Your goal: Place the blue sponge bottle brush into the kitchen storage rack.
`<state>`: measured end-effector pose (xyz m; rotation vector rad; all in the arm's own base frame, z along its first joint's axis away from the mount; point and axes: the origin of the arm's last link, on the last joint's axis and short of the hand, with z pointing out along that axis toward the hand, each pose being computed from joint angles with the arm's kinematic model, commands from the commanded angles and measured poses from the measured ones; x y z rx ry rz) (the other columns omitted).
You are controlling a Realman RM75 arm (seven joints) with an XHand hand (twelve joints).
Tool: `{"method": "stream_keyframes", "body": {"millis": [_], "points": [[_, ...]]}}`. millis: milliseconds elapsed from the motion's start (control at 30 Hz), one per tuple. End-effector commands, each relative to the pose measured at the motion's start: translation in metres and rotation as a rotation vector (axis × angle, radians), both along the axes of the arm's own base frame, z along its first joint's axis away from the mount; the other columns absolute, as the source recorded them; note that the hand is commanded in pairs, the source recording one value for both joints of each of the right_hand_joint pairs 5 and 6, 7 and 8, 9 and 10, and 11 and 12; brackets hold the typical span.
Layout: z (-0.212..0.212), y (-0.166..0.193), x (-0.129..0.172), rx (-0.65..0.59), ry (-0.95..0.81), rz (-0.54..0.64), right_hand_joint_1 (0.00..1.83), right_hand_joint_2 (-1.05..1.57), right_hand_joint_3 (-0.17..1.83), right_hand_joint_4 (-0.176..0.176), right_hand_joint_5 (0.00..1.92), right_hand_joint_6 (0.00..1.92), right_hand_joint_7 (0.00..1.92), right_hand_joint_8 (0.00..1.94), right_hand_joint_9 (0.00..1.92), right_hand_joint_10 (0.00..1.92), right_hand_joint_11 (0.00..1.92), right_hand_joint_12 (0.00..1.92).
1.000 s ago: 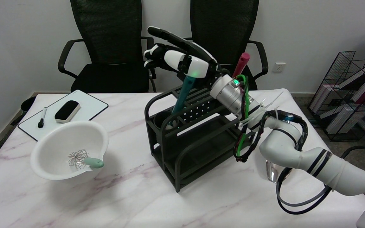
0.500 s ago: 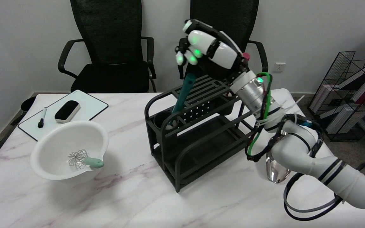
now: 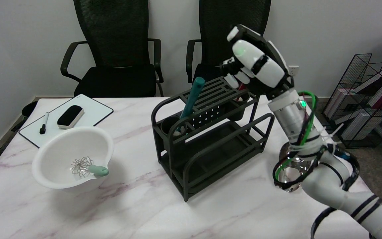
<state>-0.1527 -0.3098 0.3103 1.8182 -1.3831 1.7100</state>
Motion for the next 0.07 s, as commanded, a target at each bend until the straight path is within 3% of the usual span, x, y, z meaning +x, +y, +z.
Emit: {"method": "stream_keyframes", "body": {"millis": [33, 67], "points": [[0.014, 0.1043, -0.0602, -0.219, 0.008, 0.102, 0.86, 1.37, 0.75, 0.0, 1.52, 1.52, 1.81, 1.81, 1.77, 1.77, 1.61, 1.61], [0.0151, 0.1111, -0.066, -0.245, 0.006, 0.097, 0.85, 1.35, 0.76, 0.0, 1.51, 1.51, 1.8, 1.8, 1.77, 1.77, 1.6, 1.6]]}}
